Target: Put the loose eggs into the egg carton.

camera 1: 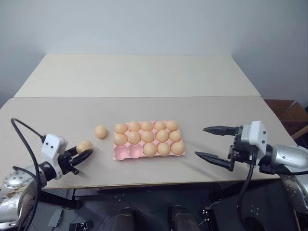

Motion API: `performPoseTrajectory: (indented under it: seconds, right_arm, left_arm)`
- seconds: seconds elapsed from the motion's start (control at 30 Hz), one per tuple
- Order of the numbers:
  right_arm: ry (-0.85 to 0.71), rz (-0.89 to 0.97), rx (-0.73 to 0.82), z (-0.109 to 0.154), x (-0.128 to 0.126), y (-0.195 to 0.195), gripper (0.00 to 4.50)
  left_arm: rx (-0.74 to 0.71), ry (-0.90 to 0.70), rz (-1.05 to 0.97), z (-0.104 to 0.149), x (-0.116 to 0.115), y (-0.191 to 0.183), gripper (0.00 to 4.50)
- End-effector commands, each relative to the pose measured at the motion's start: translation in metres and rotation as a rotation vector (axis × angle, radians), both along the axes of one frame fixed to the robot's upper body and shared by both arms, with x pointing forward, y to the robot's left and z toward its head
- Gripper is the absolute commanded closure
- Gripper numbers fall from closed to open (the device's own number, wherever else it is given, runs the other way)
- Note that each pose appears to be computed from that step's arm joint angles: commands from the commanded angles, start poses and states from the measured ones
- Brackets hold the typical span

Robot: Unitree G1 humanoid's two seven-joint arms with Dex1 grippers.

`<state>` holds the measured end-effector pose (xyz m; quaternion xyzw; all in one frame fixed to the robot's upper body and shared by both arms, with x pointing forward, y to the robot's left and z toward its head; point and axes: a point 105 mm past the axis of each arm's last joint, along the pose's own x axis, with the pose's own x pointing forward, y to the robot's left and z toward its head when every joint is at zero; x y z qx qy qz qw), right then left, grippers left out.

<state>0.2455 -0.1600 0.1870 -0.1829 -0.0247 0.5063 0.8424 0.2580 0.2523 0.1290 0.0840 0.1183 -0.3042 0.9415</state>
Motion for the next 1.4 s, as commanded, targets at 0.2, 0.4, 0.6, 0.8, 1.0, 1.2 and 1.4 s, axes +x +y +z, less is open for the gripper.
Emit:
performPoseTrajectory:
  seconds: [0.2, 0.4, 0.6, 0.8, 1.0, 1.2, 1.4]
  right_arm:
    - [-0.070, -0.003, 0.003, 0.013, -0.003, 0.006, 0.00]
    - [-0.074, -0.023, 0.003, 0.011, -0.006, 0.008, 0.00]
    - [-0.077, -0.041, 0.004, 0.012, -0.008, 0.007, 0.00]
    - [-0.078, -0.046, 0.008, 0.012, -0.008, 0.007, 0.00]
    - [-0.076, -0.035, 0.003, 0.011, -0.005, 0.008, 0.00]
    - [-0.068, -0.007, -0.005, 0.012, -0.001, 0.007, 0.00]
    - [-0.066, 0.022, -0.024, 0.012, 0.006, 0.006, 0.00]
  left_arm:
    - [-0.049, -0.066, -0.334, 0.019, 0.002, -0.084, 3.03]
    - [-0.056, -0.062, -0.372, 0.009, 0.013, -0.119, 3.03]
    - [-0.011, 0.014, -0.399, 0.000, 0.013, -0.123, 2.40]
    - [-0.005, -0.041, -0.402, 0.017, 0.013, -0.119, 0.45]
    - [0.010, -0.129, -0.338, 0.040, 0.012, -0.092, 0.03]
    - [0.011, -0.149, -0.246, 0.062, -0.006, -0.032, 0.03]
    - [0.067, -0.103, -0.052, 0.060, -0.026, 0.026, 0.03]
